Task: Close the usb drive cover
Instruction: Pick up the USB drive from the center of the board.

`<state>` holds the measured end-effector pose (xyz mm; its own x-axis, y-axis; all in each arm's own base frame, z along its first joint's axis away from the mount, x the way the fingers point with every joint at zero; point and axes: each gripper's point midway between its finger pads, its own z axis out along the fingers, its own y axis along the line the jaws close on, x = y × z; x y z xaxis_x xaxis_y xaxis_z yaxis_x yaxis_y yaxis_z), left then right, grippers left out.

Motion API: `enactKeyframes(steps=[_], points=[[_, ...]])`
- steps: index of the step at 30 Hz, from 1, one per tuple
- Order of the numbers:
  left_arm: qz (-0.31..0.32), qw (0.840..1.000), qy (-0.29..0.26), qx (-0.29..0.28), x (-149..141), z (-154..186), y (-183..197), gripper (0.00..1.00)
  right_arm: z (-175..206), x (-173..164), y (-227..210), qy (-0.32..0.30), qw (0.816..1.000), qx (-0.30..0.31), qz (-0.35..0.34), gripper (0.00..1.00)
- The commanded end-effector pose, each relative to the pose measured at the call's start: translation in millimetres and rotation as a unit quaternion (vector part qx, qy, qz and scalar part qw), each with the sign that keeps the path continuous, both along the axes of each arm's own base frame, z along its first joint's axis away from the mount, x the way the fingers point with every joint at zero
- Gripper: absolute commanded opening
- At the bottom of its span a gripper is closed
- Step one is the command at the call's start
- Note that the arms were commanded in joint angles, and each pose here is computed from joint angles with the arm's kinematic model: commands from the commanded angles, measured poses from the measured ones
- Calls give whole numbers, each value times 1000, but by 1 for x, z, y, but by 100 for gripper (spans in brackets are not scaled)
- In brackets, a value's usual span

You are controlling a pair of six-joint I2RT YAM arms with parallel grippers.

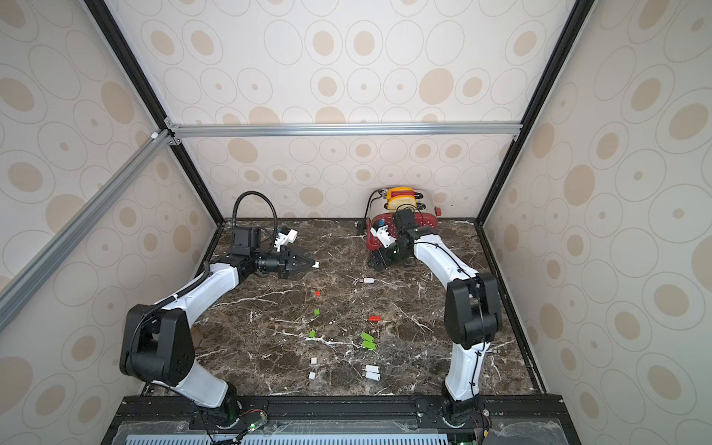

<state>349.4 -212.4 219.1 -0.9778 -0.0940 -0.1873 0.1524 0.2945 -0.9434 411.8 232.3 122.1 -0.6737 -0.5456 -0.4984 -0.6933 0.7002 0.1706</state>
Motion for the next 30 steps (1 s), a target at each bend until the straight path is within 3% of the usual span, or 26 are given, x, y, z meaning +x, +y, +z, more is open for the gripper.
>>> enactKeyframes(steps=[1,5,11,15,18,30], points=[[-17,1000,-1,-13,-7,4,2,0,-19,-2,-9,10,997,-69,41,85],[-7,1000,-3,-4,-3,-3,5,0,-42,10,-8,30,994,-100,45,84],[13,1000,2,5,10,-11,17,0,-65,14,4,60,992,-92,62,84],[30,999,7,10,16,-17,27,0,-73,3,27,74,990,-76,97,80],[31,999,7,11,15,-18,28,0,-83,-4,38,88,987,-67,120,72],[29,999,2,17,12,-19,29,0,-102,-22,31,79,979,-117,148,67]])
